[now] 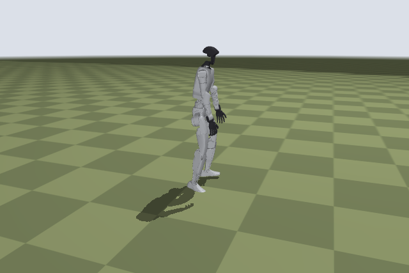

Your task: Upper body actions

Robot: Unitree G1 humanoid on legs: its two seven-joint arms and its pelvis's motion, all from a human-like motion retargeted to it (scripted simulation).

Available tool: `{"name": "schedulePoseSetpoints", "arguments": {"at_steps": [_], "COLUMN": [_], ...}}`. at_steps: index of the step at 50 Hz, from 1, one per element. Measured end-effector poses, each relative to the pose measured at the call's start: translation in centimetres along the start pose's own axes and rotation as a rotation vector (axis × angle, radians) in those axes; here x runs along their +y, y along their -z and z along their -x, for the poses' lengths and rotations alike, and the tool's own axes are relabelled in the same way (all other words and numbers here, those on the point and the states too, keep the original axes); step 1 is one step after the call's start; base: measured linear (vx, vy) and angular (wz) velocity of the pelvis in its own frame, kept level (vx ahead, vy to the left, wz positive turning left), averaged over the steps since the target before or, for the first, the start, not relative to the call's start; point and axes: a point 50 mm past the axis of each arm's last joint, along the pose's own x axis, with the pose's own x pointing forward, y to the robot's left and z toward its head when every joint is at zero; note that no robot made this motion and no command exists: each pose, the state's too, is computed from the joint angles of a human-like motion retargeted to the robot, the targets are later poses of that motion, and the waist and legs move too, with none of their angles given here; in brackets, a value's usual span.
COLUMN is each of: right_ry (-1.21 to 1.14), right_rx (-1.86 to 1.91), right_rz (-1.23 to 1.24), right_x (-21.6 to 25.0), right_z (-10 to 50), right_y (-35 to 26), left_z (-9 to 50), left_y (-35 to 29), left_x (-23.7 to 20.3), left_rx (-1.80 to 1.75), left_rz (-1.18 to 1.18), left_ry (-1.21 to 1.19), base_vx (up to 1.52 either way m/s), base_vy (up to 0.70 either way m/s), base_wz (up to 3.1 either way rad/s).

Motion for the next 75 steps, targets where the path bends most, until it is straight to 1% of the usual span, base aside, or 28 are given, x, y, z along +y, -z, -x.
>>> {"name": "schedulePoseSetpoints", "arguments": {"at_steps": [4,7,10,14,20,25,30,33,35,37,40,42,44,48,50,53,59,67,75], "right_ry": [0.056,0.079,0.08,0.072,0.04,0.019,0.005,-0.058,-0.085,-0.136,-0.173,-0.25,-0.297,-0.293,-0.285,-0.288,-0.294,-0.215,-0.148], "right_rx": [-0.026,-0.024,-0.019,-0.041,-0.013,0.027,0.075,0.181,0.278,0.465,0.62,0.66,0.69,0.662,0.65,0.64,0.558,0.445,0.332], "right_rz": [0.031,0.044,0.056,0.089,0.146,0.118,0.074,0.14,0.176,0.142,0.013,-0.091,-0.154,-0.236,-0.225,-0.145,-0.019,-0.155,-0.225], "right_x": [-2.4,-3.4,-3.6,-3.0,-1.4,0.9,3.5,5.4,6.1,7.6,9.1,10.5,12.0,13.8,14.0,13.6,11.7,9.1,6.7], "right_z": [-0.1,-0.1,-0.1,-0.2,-0.1,0.4,1.9,3.2,4.0,5.3,6.9,8.0,8.8,9.1,9.0,8.6,7.2,5.2,3.8], "right_y": [-1.5,-2.0,-2.2,-2.6,-1.0,2.2,6.8,10.3,12.0,14.1,15.9,17.0,17.6,17.1,16.9,16.6,15.7,13.5,11.5], "left_z": [-0.1,-0.1,-0.1,-0.1,-0.1,0.2,1.2,2.5,3.1,4.2,5.8,6.8,7.6,8.0,7.8,7.4,5.8,4.4,4.7], "left_y": [-3.9,-5.4,-5.8,-4.8,-1.4,1.8,6.5,11.0,12.8,15.4,18.1,19.7,20.9,21.5,21.4,20.9,18.5,15.7,16.3], "left_x": [0.1,0.2,0.2,0.1,0.1,-0.8,-1.6,-1.1,-1.0,-1.6,-2.0,-2.3,-3.1,-3.0,-2.4,-1.9,-1.3,-1.8,-2.0], "left_rx": [-0.101,-0.139,-0.144,-0.122,-0.028,0.017,0.061,0.16,0.232,0.405,0.543,0.564,0.59,0.587,0.574,0.556,0.446,0.345,0.386], "left_rz": [0.003,-0.013,-0.022,-0.006,-0.022,0.036,0.084,0.037,0.002,-0.013,0.078,0.153,0.177,0.202,0.19,0.144,0.092,0.106,0.082], "left_ry": [-0.01,-0.016,-0.018,-0.014,0.0,0.049,0.058,0.05,0.06,0.061,0.02,0.035,0.045,0.014,0.017,0.025,0.045,0.058,0.066], "base_vx": [-0.18,-0.11,-0.04,-0.02,0.05,0.08,0.16,0.27,0.07,-0.01,-0.02,0.23,0.24,0.05,0.03,0.09,0.11,0.09,0.08], "base_vy": [-0.05,-0.04,-0.03,0.0,-0.01,-0.02,0.06,0.17,0.11,0.01,0.08,0.09,0.08,0.02,0.02,0.08,0.1,0.14,0.19], "base_wz": [-0.25,0.01,-0.19,-0.24,-0.01,0.53,0.23,0.0,0.08,-0.2,-0.44,-0.1,0.12,0.09,0.1,0.26,0.23,0.14,-0.09]}}
